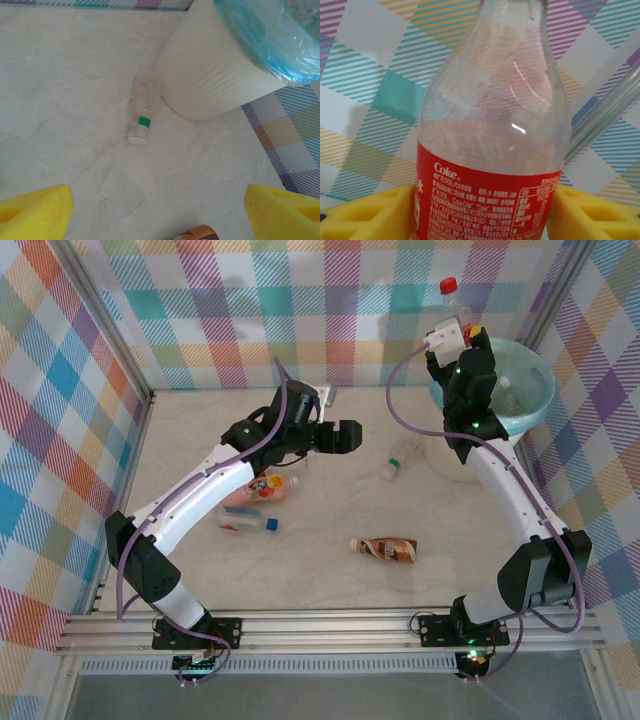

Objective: Put the plastic bottles in the bin

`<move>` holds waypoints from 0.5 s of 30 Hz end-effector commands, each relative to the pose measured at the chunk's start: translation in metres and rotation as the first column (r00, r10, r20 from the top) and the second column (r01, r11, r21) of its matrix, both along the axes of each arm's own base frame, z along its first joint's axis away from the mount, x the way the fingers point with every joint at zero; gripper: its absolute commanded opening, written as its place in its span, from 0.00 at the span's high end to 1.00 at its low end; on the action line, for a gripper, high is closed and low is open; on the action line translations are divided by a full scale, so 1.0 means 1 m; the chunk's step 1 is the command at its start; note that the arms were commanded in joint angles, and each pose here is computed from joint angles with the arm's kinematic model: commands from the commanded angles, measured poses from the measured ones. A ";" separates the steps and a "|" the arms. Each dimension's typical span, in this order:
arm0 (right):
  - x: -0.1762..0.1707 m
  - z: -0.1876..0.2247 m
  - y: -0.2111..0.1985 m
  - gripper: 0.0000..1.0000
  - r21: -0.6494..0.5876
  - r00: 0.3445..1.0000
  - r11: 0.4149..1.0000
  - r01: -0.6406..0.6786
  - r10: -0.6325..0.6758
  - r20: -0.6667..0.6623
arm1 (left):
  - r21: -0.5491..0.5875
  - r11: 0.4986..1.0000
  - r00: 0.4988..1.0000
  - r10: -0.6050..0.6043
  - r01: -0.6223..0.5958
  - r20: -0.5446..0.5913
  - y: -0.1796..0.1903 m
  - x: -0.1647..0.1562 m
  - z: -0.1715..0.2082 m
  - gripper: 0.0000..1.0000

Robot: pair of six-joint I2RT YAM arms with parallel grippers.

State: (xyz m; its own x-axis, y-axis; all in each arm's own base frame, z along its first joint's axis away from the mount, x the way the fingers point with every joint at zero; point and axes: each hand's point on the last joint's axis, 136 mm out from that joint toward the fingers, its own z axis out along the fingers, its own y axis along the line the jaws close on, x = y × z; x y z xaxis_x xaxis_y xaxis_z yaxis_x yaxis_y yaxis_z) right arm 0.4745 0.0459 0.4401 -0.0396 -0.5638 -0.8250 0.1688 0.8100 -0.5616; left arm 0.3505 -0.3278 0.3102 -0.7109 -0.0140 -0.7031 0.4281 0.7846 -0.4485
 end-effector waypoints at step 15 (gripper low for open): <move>-0.009 0.025 -0.014 0.10 0.033 0.997 0.998 0.061 -0.063 0.050 | -0.001 1.000 0.998 -0.007 0.007 0.064 0.003 -0.003 0.017 0.10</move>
